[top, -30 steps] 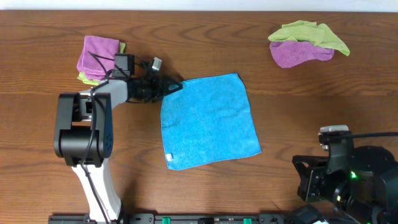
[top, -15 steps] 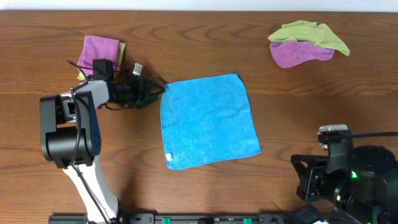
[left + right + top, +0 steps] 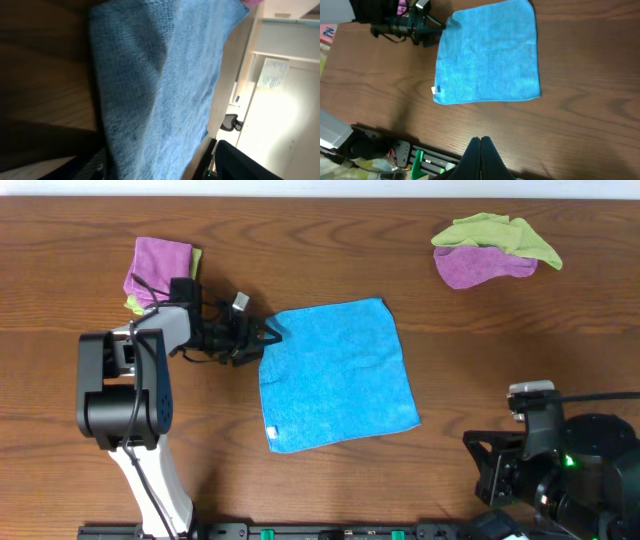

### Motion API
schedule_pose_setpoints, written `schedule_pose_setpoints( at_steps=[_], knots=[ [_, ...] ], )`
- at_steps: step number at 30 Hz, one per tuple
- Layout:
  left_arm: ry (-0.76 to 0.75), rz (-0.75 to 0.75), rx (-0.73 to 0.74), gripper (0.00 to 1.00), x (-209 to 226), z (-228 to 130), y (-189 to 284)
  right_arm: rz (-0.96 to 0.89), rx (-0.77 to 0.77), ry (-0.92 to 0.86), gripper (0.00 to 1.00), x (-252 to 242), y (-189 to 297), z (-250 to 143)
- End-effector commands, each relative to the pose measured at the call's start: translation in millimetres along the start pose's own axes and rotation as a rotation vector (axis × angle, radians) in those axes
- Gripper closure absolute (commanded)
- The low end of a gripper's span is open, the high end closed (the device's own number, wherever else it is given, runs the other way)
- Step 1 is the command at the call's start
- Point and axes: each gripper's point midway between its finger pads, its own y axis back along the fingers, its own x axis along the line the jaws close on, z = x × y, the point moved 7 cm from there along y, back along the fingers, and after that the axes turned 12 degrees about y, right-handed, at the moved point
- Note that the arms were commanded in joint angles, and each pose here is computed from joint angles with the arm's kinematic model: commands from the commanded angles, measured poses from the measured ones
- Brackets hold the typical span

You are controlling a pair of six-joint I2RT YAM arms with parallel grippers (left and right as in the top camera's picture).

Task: Fold the cloth

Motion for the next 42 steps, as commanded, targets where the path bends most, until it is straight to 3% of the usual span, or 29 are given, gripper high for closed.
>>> schedule_pose_setpoints(
  at_steps=[1,6,11,26,30,36,39,42],
  knots=[
    [0.086,0.066,0.035,0.36,36.3,-7.7,-20.8,0.017,0.007,0.016,0.98,1.9,-1.0,-0.6],
    [0.060,-0.086,0.016,0.46,12.7,10.2,-12.0,0.015,0.013,0.015,0.99,1.6,-1.0,-1.6],
    [-0.003,-0.130,-0.008,0.52,-12.1,27.2,-1.6,0.015,0.014,0.022,0.98,1.6,-1.0,-1.9],
    [-0.175,-0.116,-0.099,0.52,-83.9,34.2,37.4,0.006,0.017,0.041,0.99,0.6,-1.0,-2.5],
    [-0.194,0.031,-0.151,0.52,-81.8,26.0,46.6,0.006,0.018,0.046,0.98,0.5,-0.9,-2.8],
    [-0.128,0.404,-0.182,0.52,-53.3,8.2,57.0,-0.010,0.014,0.048,0.99,-1.1,-1.0,-2.3],
    [-0.098,0.499,-0.161,0.58,-45.0,0.9,55.0,-0.053,0.000,0.049,0.99,-5.3,-0.9,-0.3],
    [-0.089,0.570,-0.134,0.71,-41.9,-6.9,49.6,-0.112,-0.015,0.049,0.98,-11.4,-2.8,1.7]
  ],
)
